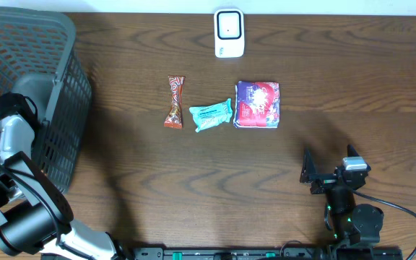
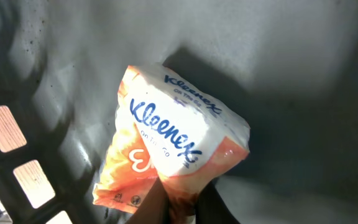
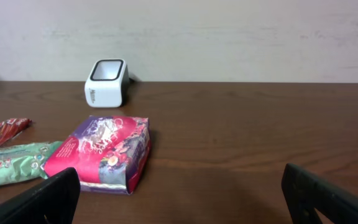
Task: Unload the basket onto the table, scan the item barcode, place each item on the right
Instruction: 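Reach into the basket and grasp the orange Kleenex tissue pack, then place the Kleenex pack between the candy bar and mint-green pack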
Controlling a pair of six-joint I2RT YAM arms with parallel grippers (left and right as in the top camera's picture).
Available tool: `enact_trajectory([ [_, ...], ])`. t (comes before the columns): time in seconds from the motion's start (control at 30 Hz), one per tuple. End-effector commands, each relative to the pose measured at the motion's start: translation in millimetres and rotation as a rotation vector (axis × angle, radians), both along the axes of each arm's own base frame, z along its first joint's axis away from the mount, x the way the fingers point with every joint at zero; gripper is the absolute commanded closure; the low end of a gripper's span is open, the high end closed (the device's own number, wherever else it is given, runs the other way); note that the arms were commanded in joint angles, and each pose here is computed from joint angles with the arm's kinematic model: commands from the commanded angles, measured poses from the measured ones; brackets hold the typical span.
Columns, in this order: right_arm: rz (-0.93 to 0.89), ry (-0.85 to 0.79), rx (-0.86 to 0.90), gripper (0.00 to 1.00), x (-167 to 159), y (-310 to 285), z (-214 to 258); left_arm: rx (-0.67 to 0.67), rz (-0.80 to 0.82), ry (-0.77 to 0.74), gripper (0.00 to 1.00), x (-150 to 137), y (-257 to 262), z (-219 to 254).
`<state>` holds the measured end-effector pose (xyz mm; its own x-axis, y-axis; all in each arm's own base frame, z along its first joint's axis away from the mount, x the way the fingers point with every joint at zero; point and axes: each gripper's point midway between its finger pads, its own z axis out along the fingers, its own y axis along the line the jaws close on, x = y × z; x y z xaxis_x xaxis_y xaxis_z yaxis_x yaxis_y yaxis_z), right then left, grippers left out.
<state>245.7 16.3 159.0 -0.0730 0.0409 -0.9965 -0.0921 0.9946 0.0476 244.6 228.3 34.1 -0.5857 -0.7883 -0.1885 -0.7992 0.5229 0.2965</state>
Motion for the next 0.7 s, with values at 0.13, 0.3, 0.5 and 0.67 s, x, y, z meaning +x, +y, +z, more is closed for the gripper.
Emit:
enact_trajectory([
  [0.13,0.014,0.001,0.006,0.01,0,4,-1,-0.007,-0.005,-0.084,0.93,19,2,27],
  [0.3,0.014,0.001,0.006,0.01,0,4,-1,0.093,-0.026,-0.346,0.93,55,13,126],
  [0.5,0.014,0.001,0.006,0.01,0,4,-1,0.185,-0.16,-0.868,0.93,90,-11,286],
  [0.67,0.014,0.001,0.006,0.01,0,4,-1,0.174,-0.21,-1.182,0.93,77,-56,370],
])
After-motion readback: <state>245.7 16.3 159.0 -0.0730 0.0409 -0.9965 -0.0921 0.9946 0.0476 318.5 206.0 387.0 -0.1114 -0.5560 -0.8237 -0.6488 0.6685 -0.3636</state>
